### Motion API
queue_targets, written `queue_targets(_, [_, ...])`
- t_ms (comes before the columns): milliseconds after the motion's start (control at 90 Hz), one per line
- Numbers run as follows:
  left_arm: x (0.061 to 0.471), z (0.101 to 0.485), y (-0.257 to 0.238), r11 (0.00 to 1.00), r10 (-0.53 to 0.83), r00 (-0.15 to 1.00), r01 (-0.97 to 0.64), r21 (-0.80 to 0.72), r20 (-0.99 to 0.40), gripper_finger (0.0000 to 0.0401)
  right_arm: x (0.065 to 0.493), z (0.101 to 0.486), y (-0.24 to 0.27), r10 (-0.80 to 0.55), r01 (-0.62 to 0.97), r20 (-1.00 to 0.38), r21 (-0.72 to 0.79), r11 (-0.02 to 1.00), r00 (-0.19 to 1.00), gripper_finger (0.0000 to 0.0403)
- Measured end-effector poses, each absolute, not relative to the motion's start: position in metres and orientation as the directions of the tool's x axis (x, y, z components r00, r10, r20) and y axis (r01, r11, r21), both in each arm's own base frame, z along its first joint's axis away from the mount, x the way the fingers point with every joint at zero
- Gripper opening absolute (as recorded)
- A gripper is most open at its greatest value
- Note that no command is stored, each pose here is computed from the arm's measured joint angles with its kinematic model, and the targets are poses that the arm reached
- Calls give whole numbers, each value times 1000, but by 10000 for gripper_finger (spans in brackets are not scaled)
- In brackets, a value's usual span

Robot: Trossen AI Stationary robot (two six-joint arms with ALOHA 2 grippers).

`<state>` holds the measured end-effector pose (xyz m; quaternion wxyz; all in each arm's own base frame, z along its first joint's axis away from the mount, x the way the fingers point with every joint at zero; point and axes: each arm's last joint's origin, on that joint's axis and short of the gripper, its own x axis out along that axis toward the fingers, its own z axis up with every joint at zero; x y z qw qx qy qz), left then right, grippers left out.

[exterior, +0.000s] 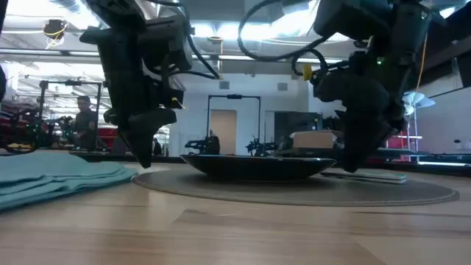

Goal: Set table place
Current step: Put the blue patterned table knife on the brown tablemat to the right of the white patterned plate

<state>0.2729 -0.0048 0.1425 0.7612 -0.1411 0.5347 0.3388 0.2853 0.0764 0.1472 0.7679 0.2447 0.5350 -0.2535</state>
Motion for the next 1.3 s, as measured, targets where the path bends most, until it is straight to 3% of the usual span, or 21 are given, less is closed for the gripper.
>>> queue_targets(244, [273,142,-5,731,365,199,-666,147,-910,0,290,159,78,-108,597,-956,81,798,274,101])
queue_targets(422, [273,142,-5,731,365,199,-667,147,-910,0,281,157,78,-81,595,-980,44,803,183,104])
queue_targets(933, [273,143,-5,730,365,201,-667,146,-909,0,275,154,76,-88,613,-991,-7,790,103,104])
queue_targets(1300, [273,143,-5,729,365,202,-670,143,-909,0,269,138,75,-52,662,-991,41,748,121,104])
